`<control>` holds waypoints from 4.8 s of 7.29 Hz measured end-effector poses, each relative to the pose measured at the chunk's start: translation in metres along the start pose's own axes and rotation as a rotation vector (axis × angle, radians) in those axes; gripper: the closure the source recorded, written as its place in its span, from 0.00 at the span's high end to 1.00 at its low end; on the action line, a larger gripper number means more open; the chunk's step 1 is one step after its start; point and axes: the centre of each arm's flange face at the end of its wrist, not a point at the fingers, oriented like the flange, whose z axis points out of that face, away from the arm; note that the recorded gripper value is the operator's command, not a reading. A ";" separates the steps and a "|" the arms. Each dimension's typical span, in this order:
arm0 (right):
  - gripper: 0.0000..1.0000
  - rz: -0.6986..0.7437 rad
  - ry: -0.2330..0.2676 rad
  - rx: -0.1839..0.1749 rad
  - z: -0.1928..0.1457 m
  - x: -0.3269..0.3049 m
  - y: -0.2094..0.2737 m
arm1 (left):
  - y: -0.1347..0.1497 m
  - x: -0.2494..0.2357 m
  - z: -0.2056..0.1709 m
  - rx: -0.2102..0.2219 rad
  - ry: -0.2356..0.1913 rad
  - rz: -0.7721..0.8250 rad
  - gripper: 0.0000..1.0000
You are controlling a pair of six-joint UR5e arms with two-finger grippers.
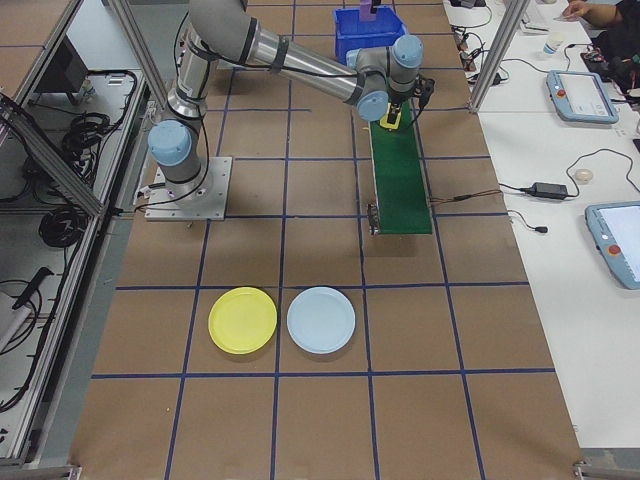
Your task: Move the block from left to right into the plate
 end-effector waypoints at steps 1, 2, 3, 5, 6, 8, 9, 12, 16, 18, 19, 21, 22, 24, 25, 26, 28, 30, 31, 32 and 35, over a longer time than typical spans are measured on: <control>0.43 -0.039 0.028 0.001 0.007 0.006 0.001 | -0.001 0.014 0.000 0.016 0.013 0.000 0.27; 0.31 -0.105 0.077 0.010 0.011 0.013 0.001 | -0.003 0.026 0.002 0.031 0.033 -0.002 0.27; 0.30 -0.178 0.116 0.024 0.008 0.018 -0.002 | -0.007 0.042 0.010 0.046 0.046 0.001 0.27; 0.30 -0.418 0.236 0.075 -0.028 0.036 -0.016 | -0.017 0.077 0.040 0.079 0.058 0.006 0.28; 0.30 -0.574 0.326 0.091 -0.060 0.061 -0.026 | -0.022 0.090 0.055 0.084 0.069 0.010 0.28; 0.28 -0.812 0.480 0.053 -0.131 0.154 -0.048 | -0.027 0.117 0.080 0.105 0.095 0.029 0.30; 0.27 -0.873 0.514 0.010 -0.161 0.217 -0.054 | -0.026 0.125 0.083 0.114 0.100 0.039 0.32; 0.26 -0.941 0.507 -0.109 -0.216 0.426 -0.039 | -0.017 0.143 0.090 0.117 0.101 0.048 1.00; 1.00 -0.906 0.449 -0.112 -0.180 0.606 0.012 | 0.013 0.133 0.022 0.152 0.042 0.061 1.00; 1.00 -0.871 0.455 -0.106 -0.174 0.622 0.017 | 0.058 0.097 -0.053 0.103 -0.046 0.032 1.00; 1.00 -0.798 0.460 -0.092 -0.180 0.620 0.018 | 0.084 0.067 -0.089 0.078 -0.062 -0.004 1.00; 0.97 -0.636 0.424 -0.075 -0.199 0.567 0.019 | 0.130 0.035 -0.138 0.057 -0.089 0.005 1.00; 0.98 -0.591 0.393 -0.081 -0.198 0.503 0.012 | 0.140 0.028 -0.145 0.044 -0.102 0.022 1.00; 1.00 -0.519 0.353 -0.073 -0.162 0.354 0.001 | 0.144 0.020 -0.148 0.038 -0.096 0.026 1.00; 1.00 -0.478 0.332 -0.044 -0.145 0.282 0.001 | 0.145 0.022 -0.149 0.040 -0.085 0.029 1.00; 1.00 -0.431 0.312 -0.013 -0.133 0.222 0.004 | 0.145 0.022 -0.150 0.044 -0.080 0.030 1.00; 1.00 -0.305 0.235 0.029 -0.112 0.136 0.011 | 0.146 0.023 -0.152 0.047 -0.078 0.030 1.00; 1.00 -0.218 0.162 0.029 -0.085 0.074 0.010 | 0.146 0.024 -0.151 0.047 -0.073 0.027 1.00; 1.00 -0.191 0.131 0.021 -0.071 0.043 0.017 | 0.146 0.024 -0.152 0.047 -0.073 0.025 1.00; 1.00 -0.145 0.080 0.005 -0.059 0.022 0.021 | 0.147 0.024 -0.152 0.046 -0.075 0.022 1.00; 1.00 -0.085 -0.012 -0.021 -0.035 -0.003 0.018 | 0.148 0.024 -0.155 0.037 -0.076 0.019 1.00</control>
